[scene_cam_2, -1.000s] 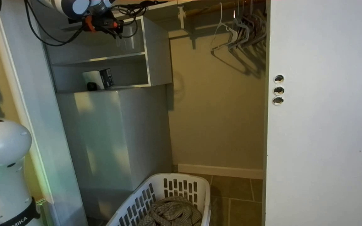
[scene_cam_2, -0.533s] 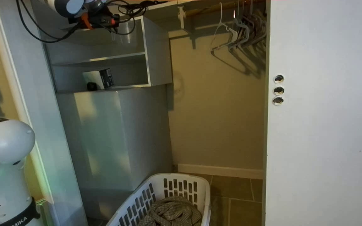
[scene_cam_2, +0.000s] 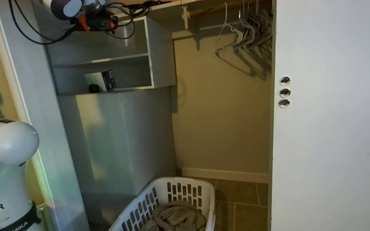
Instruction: Move the jug to the shelf below it
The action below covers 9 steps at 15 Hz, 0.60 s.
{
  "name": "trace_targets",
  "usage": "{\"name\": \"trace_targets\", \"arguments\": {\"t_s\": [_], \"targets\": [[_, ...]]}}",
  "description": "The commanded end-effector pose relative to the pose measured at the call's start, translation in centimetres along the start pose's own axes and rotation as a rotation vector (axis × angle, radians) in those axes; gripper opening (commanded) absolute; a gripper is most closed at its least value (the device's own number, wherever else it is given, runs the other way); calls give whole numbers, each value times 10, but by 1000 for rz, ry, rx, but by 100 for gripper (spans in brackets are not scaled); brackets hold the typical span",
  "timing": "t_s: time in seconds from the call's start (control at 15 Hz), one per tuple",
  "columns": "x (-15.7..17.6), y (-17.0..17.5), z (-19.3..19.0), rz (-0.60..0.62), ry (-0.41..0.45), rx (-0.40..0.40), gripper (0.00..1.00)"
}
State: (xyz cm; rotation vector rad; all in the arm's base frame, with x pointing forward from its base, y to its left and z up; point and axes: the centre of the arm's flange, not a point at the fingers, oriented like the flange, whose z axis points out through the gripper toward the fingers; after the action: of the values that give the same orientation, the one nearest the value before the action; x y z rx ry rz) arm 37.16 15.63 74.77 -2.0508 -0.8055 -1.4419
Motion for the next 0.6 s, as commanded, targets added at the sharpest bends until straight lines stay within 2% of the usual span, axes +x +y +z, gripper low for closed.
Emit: {"name": "trace_targets", "arguments": {"t_s": [0.0, 0.27, 0.53], "targets": [[-27, -8, -11, 8, -3, 81, 7], [-54, -13, -13, 6, -59, 128, 7], [-80, -8, -11, 21, -121, 140, 7]]}}
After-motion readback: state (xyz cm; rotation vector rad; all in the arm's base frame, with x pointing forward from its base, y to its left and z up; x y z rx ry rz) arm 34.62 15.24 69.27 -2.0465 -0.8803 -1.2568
